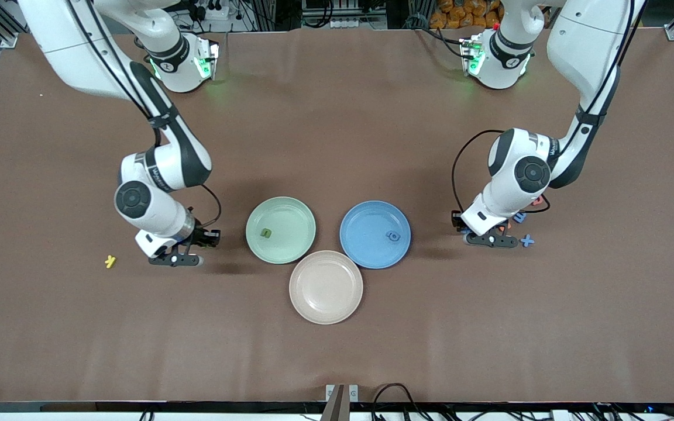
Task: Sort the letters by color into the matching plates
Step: 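Drop the N and G onto the green and blue plates with both grippers, then return both grippers and grasp the green B and the blue x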
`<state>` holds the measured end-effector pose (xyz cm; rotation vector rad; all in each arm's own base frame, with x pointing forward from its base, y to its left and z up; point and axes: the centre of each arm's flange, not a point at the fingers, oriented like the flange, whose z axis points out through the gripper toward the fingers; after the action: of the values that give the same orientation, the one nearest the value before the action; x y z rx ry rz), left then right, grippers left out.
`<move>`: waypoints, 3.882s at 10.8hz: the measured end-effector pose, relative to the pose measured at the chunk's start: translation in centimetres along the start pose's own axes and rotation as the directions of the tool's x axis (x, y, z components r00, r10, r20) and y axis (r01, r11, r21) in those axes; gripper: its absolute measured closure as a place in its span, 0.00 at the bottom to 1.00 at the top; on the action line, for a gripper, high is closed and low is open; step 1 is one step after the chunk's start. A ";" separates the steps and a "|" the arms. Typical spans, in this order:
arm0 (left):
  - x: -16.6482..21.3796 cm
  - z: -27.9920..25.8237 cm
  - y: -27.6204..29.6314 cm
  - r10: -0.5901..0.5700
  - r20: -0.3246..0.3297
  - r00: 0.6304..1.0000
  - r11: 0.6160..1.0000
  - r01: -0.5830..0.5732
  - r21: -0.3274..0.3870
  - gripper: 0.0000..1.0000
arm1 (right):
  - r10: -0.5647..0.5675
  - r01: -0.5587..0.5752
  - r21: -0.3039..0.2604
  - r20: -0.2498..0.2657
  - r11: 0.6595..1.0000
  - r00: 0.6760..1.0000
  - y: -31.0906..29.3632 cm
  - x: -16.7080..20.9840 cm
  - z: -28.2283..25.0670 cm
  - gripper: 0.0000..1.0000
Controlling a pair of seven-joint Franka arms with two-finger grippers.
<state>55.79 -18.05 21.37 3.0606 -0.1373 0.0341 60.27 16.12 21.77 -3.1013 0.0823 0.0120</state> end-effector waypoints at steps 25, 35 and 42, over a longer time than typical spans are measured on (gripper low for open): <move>0.9 1.2 16.5 -0.383 0.018 0.923 0.923 0.384 -0.031 0.00 | -0.306 0.307 -0.017 0.041 0.951 0.951 -0.3 2.2 -2.3 0.00; 6.0 -3.6 0.0 -0.216 0.054 0.975 0.976 0.213 0.045 0.00 | -0.720 0.724 -0.020 0.078 0.690 0.689 13.7 4.6 -1.8 0.00; 7.4 -6.1 -15.0 -0.258 0.017 0.966 0.965 0.257 0.062 0.00 | -0.740 0.740 -0.036 0.028 0.672 0.672 16.4 -0.3 2.4 0.00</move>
<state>64.37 -3.28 26.51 3.1104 0.2656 -0.0155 59.09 -0.17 18.76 -2.9102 -1.1970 0.0058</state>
